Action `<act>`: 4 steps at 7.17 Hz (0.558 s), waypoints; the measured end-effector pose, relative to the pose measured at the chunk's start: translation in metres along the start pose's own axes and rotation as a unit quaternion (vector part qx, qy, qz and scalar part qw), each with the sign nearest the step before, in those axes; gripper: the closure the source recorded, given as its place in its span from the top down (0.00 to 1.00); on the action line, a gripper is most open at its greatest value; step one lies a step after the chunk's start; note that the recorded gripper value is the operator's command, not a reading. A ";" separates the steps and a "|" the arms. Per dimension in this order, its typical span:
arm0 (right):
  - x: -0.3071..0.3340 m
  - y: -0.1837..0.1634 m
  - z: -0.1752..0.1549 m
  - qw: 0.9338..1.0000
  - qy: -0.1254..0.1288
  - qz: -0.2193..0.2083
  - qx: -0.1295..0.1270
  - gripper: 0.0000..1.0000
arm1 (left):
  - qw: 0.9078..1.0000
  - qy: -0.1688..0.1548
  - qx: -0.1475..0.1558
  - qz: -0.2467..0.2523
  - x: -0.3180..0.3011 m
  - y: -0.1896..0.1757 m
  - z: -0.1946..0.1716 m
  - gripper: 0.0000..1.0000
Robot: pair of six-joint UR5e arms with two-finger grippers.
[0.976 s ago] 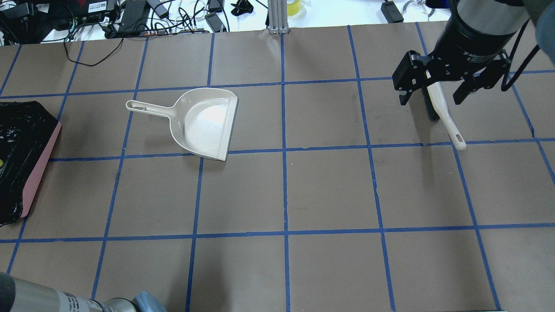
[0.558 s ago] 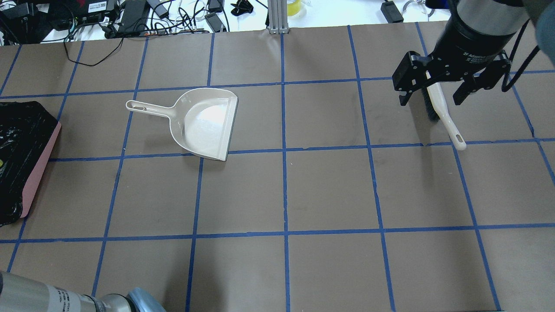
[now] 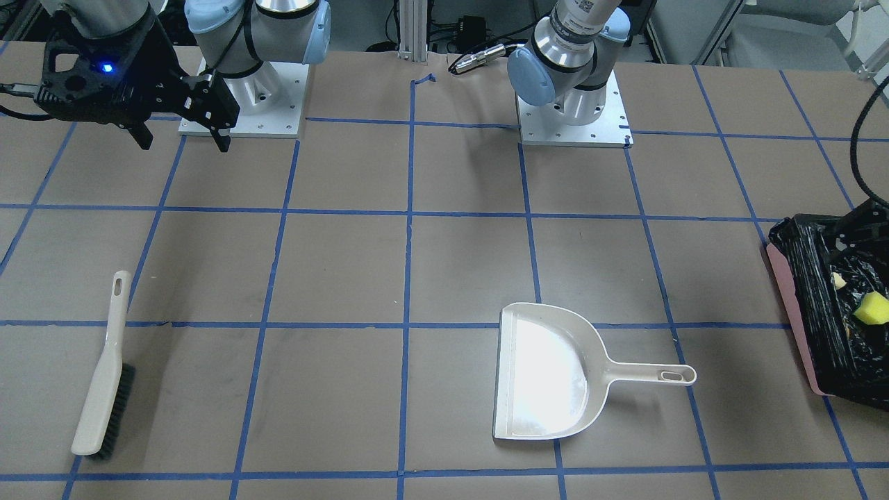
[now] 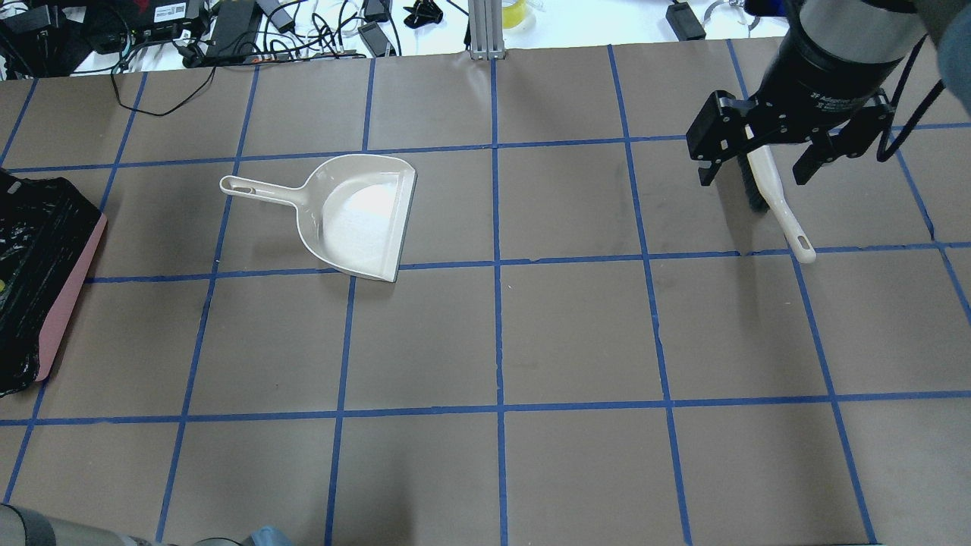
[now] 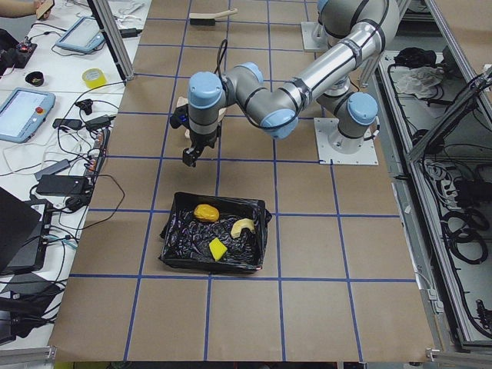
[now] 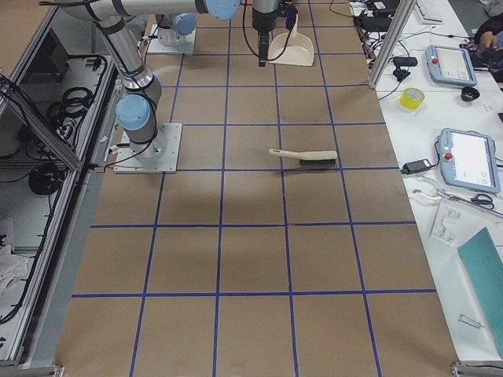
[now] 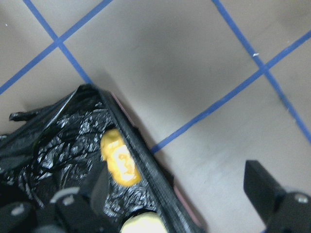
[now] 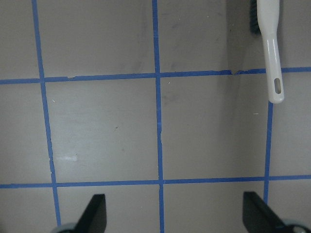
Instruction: Sweep and dump trash into bin
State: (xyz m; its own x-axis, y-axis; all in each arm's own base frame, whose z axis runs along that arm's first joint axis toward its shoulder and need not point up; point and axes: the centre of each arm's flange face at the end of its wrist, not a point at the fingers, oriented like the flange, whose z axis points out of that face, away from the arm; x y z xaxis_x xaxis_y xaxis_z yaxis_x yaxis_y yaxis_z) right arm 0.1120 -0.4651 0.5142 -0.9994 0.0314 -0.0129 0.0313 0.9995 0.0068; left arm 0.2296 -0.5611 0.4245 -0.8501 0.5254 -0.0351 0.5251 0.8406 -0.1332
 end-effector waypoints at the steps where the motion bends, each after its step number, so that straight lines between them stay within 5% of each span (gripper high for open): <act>1: 0.000 0.000 0.000 1.000 0.000 0.000 0.000 1.00 | 0.999 -0.010 -0.014 -0.035 0.034 -0.022 -0.014 1.00; 4: 0.000 0.000 0.000 1.000 -0.001 0.000 0.000 1.00 | 0.988 -0.051 -0.043 -0.142 0.155 -0.083 -0.055 1.00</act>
State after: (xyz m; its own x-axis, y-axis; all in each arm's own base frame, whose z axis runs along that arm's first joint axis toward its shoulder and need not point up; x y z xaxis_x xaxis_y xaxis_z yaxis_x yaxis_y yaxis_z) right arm 0.1122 -0.4652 0.5142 -0.9994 0.0305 -0.0141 0.0304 0.9995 0.0068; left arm 0.0561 -0.5423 0.4849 -0.9611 0.2538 -0.1093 0.2619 0.9628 -0.0671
